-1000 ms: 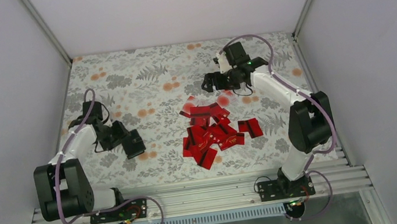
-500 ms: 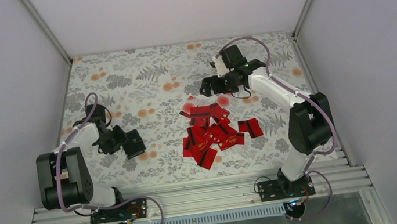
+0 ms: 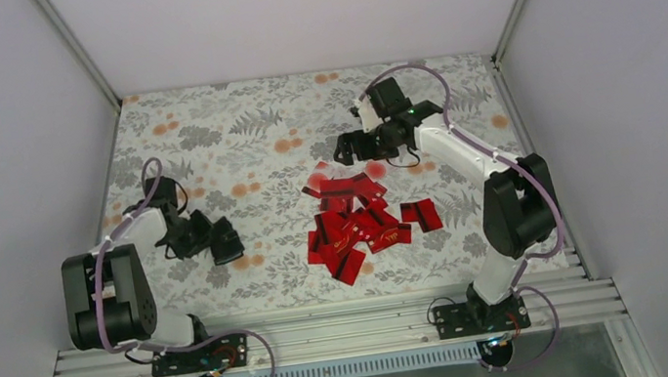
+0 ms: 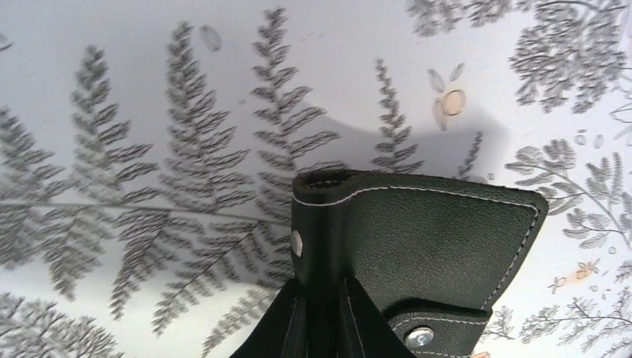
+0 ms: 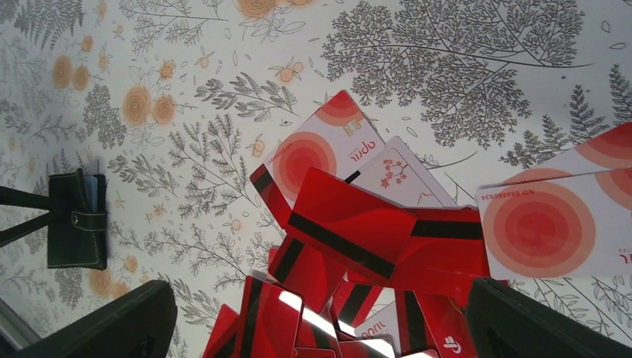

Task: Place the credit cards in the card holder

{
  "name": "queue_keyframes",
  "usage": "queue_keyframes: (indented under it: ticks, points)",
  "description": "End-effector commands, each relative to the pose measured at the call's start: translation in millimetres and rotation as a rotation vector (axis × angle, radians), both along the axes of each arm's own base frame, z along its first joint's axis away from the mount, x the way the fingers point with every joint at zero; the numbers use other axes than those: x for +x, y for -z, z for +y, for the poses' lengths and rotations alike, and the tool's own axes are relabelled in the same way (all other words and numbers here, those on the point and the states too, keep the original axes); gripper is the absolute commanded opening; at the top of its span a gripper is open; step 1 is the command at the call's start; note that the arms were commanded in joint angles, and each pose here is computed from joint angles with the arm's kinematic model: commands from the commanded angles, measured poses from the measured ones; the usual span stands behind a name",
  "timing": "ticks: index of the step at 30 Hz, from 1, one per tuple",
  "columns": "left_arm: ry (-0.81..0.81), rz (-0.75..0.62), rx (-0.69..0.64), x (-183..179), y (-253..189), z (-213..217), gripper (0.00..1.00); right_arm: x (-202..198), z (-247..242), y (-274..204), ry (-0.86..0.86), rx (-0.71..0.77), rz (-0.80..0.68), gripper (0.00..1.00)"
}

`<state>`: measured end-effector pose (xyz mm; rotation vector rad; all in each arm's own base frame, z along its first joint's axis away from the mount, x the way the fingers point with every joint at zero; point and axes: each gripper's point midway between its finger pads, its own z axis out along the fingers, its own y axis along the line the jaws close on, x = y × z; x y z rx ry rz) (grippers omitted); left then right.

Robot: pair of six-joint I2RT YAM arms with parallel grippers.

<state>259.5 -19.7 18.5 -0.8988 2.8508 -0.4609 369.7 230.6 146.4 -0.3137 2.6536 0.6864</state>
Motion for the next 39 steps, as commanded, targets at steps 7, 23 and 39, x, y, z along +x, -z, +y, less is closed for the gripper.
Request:
queue_keyframes:
  ticks: [7, 23, 39]
  points:
    - [0.222, -0.325, -0.024, 55, -66, -46, 0.07, -14, 43, -36, -0.166, 0.219, -0.017, 0.98]
    - [0.576, -0.757, -0.301, 86, -219, -151, 0.08, -28, 93, -101, -0.375, 0.597, 0.077, 0.98]
    - [0.721, -0.778, -0.501, 84, -255, -212, 0.08, -38, 113, -124, -0.518, 0.712, 0.096, 0.78]
